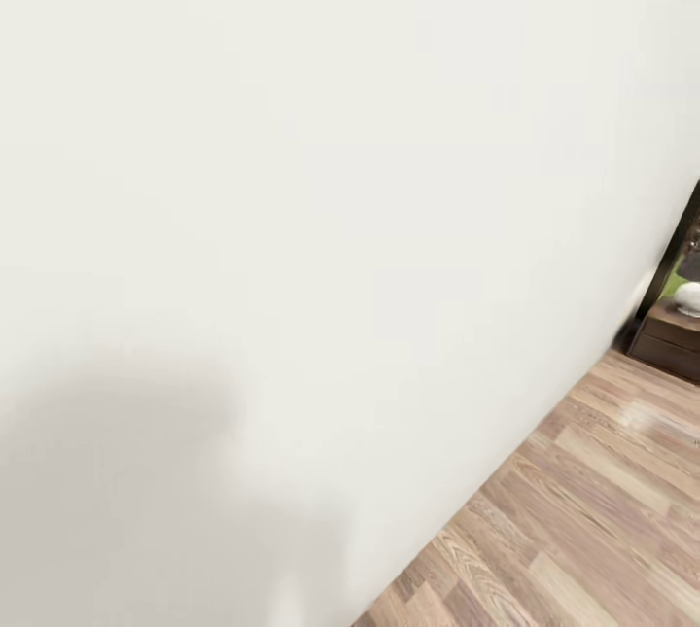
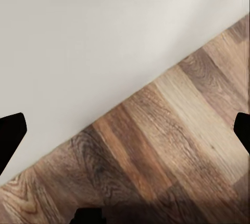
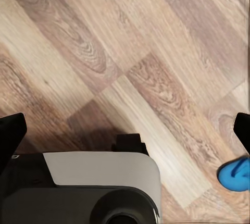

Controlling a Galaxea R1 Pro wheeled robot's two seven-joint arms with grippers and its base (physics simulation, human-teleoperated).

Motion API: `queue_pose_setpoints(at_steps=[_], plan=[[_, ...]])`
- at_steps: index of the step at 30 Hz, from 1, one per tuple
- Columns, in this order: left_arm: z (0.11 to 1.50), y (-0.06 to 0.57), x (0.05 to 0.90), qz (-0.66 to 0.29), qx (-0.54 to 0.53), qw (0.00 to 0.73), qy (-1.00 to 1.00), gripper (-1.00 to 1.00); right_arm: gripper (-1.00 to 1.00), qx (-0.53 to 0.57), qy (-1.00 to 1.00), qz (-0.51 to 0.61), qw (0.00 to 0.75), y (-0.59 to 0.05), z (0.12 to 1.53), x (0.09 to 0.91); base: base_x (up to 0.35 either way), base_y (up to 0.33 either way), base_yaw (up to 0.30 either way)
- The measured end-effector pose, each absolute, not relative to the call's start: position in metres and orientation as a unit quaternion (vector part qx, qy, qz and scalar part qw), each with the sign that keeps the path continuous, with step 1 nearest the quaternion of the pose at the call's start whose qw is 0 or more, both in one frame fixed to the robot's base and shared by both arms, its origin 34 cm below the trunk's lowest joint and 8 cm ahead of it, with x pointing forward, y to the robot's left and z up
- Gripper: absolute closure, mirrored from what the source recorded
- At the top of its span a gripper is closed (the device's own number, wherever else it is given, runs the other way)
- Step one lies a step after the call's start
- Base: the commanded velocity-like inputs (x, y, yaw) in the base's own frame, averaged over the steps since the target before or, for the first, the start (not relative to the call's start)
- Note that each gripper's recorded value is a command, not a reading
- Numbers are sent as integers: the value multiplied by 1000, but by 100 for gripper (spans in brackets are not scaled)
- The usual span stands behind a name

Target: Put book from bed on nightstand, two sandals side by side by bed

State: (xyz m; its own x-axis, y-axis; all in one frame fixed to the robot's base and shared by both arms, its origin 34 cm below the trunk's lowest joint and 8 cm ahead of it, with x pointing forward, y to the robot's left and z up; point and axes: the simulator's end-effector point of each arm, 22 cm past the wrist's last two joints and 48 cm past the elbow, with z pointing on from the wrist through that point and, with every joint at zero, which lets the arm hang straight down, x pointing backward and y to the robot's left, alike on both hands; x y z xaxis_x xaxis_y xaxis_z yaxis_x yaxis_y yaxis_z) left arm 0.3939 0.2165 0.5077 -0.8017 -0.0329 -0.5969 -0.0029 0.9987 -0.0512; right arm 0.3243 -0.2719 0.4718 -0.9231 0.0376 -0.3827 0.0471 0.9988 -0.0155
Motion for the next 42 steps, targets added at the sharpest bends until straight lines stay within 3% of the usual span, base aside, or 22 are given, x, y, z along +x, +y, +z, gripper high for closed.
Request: queue_pose_setpoints(at_steps=[42], plan=[[513,217,400,-24,-10,324,946,-100,-100,22,979,-12,204,-272,475,331,0,0,-288]])
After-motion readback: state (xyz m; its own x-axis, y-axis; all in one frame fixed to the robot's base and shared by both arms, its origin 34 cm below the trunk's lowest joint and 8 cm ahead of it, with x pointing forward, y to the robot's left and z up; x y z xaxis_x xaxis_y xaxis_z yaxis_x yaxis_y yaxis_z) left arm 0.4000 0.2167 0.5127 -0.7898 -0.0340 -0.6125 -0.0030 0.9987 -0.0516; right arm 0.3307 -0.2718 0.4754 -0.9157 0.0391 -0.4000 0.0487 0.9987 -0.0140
